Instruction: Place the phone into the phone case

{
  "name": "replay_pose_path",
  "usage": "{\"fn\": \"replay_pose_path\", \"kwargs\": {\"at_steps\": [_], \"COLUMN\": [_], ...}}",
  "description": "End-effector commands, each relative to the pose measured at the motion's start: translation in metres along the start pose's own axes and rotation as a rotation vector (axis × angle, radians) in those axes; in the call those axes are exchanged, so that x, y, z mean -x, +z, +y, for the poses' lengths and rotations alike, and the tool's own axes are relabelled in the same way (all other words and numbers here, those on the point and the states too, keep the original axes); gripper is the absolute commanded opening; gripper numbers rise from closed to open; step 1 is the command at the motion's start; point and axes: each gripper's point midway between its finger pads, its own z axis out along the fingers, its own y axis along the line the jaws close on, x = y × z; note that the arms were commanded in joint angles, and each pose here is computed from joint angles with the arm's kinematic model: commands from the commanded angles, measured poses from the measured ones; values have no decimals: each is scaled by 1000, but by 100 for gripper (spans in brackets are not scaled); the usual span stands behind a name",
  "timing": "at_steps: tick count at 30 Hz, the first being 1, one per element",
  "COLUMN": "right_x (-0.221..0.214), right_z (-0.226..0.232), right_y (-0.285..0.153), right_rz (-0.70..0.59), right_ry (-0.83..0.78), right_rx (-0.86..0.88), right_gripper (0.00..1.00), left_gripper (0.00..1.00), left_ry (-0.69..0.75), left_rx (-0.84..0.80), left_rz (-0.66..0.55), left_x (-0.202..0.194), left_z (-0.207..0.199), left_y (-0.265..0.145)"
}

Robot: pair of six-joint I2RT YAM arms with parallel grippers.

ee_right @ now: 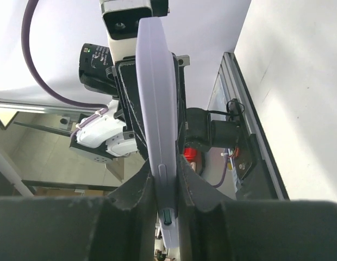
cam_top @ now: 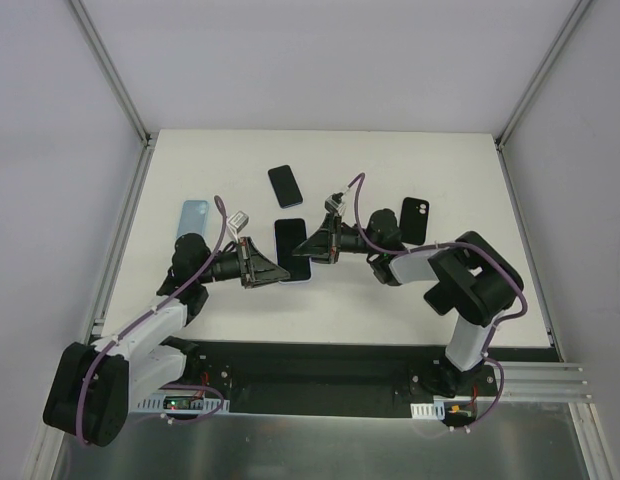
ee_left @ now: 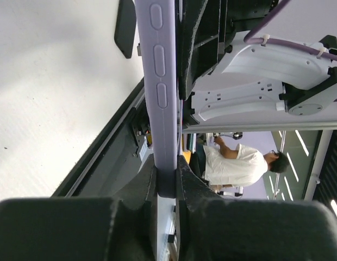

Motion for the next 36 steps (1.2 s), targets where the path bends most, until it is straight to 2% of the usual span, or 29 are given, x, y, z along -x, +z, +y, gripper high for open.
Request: {"fn": "replay_pose_path", "kwargs": {"at_steps": [1,5,7,9,12,13,15,19,20,23,27,29,30,31,33,36], "right_x": [-2,0,1,1,4,5,7,10,9,11,15,23,18,27,27,36], "right_z": [43,37,37,38,35,32,23,-20,-27,-48,-94,-105,-118,-120,-129,-137], "right_y": [0,0,0,1,0,-1,-3,-8,-9,-14,-29,-31,-38,-38,-46,-53], "right_rz": [2,-3,-2,-4,-15,-19,-25,-38,-35,-39,-53,-42,-26,-37,-29,-19], "right_ry": [-207,-205,-204,-210,-210,-201,-214,-170,-173,-162,-99,-161,-122,-175,-153,-191], "right_rx": [172,164,162,166,158,146,118,-49,-74,-161,-356,-437,-509,-539,-615,-708], "right_gripper": [16,17,17,17,16,15,15,14,14,14,14,14,14,13,13,15], "left_gripper": [0,0,5,16,42,55,62,73,83,99,99,99,99,99,99,99], "left_ry": [37,24,21,20,19,41,90,148,179,222,293,338,334,353,366,384], "left_rx": [23,62,71,86,134,147,198,326,343,414,499,539,601,621,714,752], "left_rz": [1,21,25,28,32,25,18,-51,-64,-77,-55,-52,-54,-61,-70,-46], "left_x": [2,0,1,1,1,4,6,18,22,27,30,34,34,38,40,41], "left_z": [8,19,20,22,29,26,32,36,36,39,44,45,53,52,62,63], "left_y": [4,6,7,7,5,5,2,-8,-9,-17,-26,-32,-39,-42,-54,-59]}}
